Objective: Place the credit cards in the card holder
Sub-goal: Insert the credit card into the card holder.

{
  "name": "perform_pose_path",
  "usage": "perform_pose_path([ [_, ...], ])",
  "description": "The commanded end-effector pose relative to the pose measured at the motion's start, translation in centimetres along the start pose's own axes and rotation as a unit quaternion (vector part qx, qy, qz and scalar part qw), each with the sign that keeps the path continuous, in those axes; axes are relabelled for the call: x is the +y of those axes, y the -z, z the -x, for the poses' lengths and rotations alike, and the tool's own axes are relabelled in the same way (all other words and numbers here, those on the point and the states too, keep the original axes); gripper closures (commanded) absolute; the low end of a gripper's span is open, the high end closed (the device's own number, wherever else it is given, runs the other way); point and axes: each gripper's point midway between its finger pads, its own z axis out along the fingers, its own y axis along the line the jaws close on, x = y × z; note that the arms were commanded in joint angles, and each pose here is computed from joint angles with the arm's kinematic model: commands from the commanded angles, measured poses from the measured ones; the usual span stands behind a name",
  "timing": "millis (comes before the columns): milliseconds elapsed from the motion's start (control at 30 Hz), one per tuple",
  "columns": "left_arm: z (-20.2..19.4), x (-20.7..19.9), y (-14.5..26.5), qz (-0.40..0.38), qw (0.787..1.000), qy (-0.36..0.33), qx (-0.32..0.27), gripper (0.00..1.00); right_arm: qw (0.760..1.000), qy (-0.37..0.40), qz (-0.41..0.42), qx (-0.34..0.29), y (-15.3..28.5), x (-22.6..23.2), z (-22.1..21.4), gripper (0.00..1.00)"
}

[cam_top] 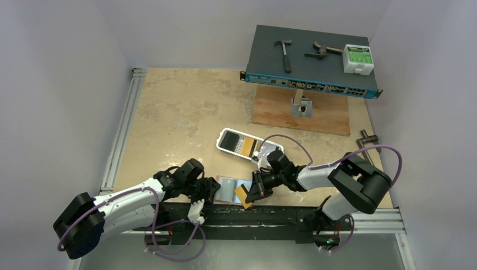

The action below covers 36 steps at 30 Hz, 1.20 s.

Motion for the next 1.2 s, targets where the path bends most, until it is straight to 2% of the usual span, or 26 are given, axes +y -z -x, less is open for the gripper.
perform_pose_path([
  [0,1.3,-2.9,-0.4,-0.050,0.998,0.025,-0.024,0.60,1.000,0.020,0.014,0.006,-0.1,0.9,0.6,1.00],
  [600,1.5,-2.1,-0.4,-0.027,0.999,0.022,-0.025,0.61,1.000,0.008,0.006,-0.025,-1.3,1.2,3.3,1.00],
  [833,1.6,-2.2,-0.5,-0.027,0.999,0.018,-0.027,0.65,0.999,-0.002,-0.021,-0.048,-1.4,0.5,4.2,1.00],
  [867,1.6,-2.2,-0.5,-0.027,0.999,0.017,-0.028,0.66,0.998,-0.003,-0.027,-0.053,-1.3,0.3,4.3,0.99],
  [1000,1.7,-2.0,-0.6,-0.022,0.999,0.015,-0.028,0.67,0.996,-0.004,-0.049,-0.069,-1.0,0.0,5.0,0.82],
  [1167,1.7,-1.6,-0.6,-0.014,0.999,0.013,-0.029,0.69,0.995,0.000,-0.063,-0.077,-1.2,0.5,5.9,0.75],
])
